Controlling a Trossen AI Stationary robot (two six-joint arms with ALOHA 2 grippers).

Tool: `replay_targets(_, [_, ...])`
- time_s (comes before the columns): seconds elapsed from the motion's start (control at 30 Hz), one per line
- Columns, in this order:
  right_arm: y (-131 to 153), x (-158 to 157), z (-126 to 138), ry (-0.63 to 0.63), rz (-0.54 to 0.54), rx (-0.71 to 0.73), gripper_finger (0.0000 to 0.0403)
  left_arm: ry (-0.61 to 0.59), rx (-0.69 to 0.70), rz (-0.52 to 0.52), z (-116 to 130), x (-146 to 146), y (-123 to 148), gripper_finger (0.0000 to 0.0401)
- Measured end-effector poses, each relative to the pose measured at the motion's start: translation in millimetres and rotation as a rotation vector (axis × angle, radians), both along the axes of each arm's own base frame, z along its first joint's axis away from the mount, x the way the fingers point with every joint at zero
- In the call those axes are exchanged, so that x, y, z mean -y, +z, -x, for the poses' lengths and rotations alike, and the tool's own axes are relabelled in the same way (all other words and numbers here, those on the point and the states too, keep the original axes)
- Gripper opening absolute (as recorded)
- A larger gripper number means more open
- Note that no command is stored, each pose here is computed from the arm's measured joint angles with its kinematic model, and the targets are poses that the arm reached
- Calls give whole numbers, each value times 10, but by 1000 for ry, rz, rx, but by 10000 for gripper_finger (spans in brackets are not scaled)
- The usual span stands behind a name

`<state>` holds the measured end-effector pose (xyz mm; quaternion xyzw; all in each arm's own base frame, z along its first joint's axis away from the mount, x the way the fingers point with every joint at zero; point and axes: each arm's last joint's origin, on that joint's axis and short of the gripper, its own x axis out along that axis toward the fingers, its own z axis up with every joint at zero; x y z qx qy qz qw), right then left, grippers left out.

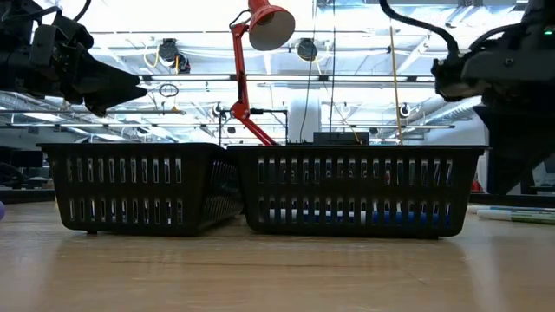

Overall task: Pick & Place Markers
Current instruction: Put the green marker pen into the bottom right black bin

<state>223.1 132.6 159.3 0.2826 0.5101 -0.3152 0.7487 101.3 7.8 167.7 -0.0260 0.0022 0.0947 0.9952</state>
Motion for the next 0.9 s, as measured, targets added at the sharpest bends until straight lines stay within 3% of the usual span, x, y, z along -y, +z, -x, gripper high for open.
replay_targets(0.5, [-117, 66, 139, -28, 40, -79, 45, 0, 0, 0, 0, 0, 0, 209])
replay_targets(0.7, [-286, 91, 224, -60, -65, -96, 45, 0, 0, 0, 0, 0, 0, 209])
replay_targets(0.9, [-321, 86, 243, -78, -58, -71, 45, 0, 0, 0, 0, 0, 0, 209])
